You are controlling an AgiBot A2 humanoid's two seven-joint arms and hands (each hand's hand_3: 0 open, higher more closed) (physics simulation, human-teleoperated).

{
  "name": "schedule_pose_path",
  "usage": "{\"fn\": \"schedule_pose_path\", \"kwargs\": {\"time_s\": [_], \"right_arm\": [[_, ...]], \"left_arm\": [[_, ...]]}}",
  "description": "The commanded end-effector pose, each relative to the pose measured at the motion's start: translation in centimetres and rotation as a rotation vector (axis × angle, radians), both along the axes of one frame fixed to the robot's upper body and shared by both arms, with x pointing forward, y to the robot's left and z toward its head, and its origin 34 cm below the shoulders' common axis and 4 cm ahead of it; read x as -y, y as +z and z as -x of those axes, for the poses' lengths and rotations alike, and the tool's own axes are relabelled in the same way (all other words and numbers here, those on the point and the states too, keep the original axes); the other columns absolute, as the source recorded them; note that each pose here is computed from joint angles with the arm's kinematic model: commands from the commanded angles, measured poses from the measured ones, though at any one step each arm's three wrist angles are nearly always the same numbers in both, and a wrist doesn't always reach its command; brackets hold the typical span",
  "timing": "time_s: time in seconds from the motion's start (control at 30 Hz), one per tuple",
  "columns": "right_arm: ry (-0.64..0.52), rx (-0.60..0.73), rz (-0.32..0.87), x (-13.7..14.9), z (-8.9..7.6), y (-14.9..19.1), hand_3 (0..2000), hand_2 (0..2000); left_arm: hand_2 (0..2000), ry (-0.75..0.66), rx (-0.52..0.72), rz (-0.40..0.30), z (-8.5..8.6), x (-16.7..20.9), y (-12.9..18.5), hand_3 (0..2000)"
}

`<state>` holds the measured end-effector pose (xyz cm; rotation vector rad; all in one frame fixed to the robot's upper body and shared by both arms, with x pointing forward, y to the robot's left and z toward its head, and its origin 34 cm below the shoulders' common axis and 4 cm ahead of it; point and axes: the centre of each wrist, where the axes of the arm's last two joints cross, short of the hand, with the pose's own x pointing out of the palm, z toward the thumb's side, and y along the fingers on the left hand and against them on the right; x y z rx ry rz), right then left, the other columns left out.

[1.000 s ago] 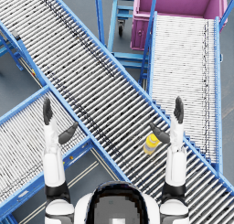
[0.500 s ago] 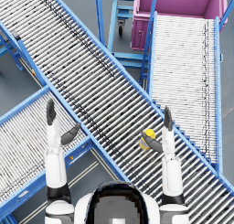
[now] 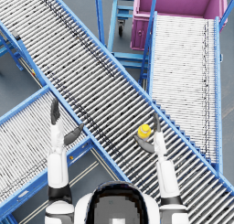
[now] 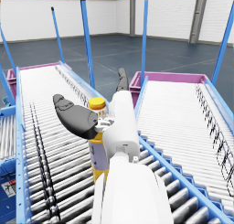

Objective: Pick up the oil and place it on the left assembly line, put the cola on the right, and keep Sprite still

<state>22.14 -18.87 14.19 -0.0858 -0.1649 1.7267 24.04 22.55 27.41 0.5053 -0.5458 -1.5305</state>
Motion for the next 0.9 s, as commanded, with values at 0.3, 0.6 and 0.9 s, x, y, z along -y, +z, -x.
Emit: {"fn": "schedule_pose_path", "kwargs": {"time_s": [0.3, 0.6, 0.9], "right_arm": [[0.002, -0.22, 0.009, -1.0, -2.3, -5.7, 0, 0], [0.024, -0.328, 0.006, -3.2, -5.9, -7.9, 0, 0], [0.047, -0.361, 0.006, -4.0, -7.3, -8.4, 980, 2000]], "left_arm": [[0, 0.007, -0.01, 0.012, -0.6, -0.2, -0.1, 0], [0, 0.03, -0.035, 0.029, -0.8, -0.7, -0.7, 0], [0, 0.052, -0.027, 0.041, -0.6, -1.3, -0.6, 0]]}}
